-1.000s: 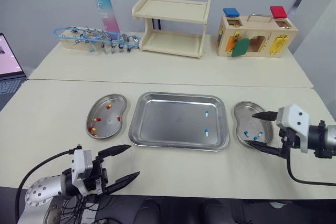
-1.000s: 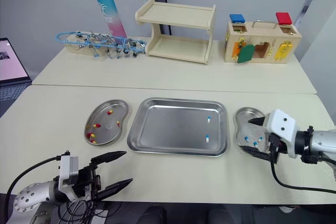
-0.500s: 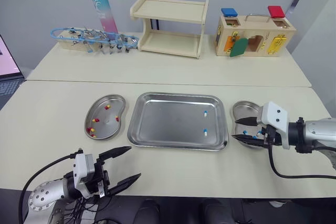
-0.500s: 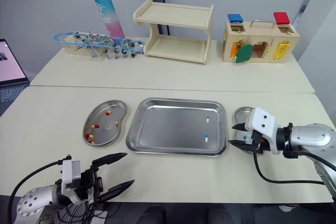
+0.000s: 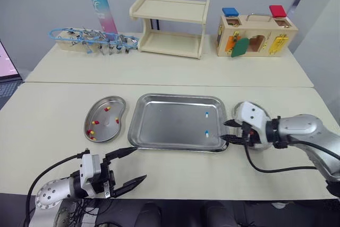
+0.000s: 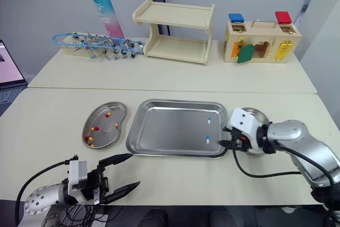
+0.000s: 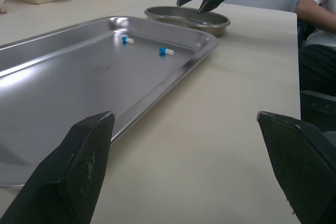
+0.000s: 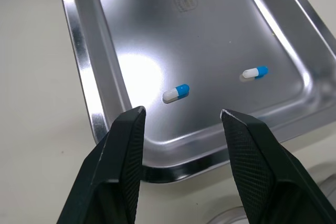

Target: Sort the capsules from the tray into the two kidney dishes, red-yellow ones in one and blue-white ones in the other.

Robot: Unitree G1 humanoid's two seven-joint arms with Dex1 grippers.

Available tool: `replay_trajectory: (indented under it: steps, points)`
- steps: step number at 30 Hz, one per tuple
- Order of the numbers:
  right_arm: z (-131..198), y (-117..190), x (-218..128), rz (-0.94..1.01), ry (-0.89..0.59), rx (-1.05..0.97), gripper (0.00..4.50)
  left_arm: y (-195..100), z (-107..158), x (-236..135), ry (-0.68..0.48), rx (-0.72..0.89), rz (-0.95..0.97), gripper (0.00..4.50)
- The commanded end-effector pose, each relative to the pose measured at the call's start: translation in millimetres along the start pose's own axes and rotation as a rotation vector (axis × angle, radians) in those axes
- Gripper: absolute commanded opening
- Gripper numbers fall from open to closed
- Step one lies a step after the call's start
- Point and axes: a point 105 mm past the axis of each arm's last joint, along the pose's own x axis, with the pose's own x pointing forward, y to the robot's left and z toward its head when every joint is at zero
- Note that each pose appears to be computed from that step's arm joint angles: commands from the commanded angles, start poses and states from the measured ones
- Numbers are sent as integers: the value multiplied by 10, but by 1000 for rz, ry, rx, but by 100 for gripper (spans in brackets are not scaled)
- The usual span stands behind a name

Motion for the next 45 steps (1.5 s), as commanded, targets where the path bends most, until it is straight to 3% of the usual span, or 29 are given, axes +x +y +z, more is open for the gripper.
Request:
replay_trajectory:
  steps: [1, 12, 31, 35, 41, 45]
  points:
    - [109, 18, 89, -22, -7, 3, 249, 10, 85, 51, -32, 38, 4, 450]
    - [78, 102, 359, -84, 48, 106, 249, 7, 124, 96, -34, 47, 11, 450]
    - [-60, 51, 523, -116, 113, 116, 249, -19, 137, 167, -30, 48, 15, 450]
    - [-70, 62, 534, -109, 118, 108, 167, -20, 138, 176, -28, 48, 16, 450]
    - [-39, 94, 549, -79, 113, 47, 1, -5, 149, 194, -25, 52, 18, 450]
    - [-6, 95, 552, -63, 97, 10, 1, 6, 158, 203, -25, 54, 20, 450]
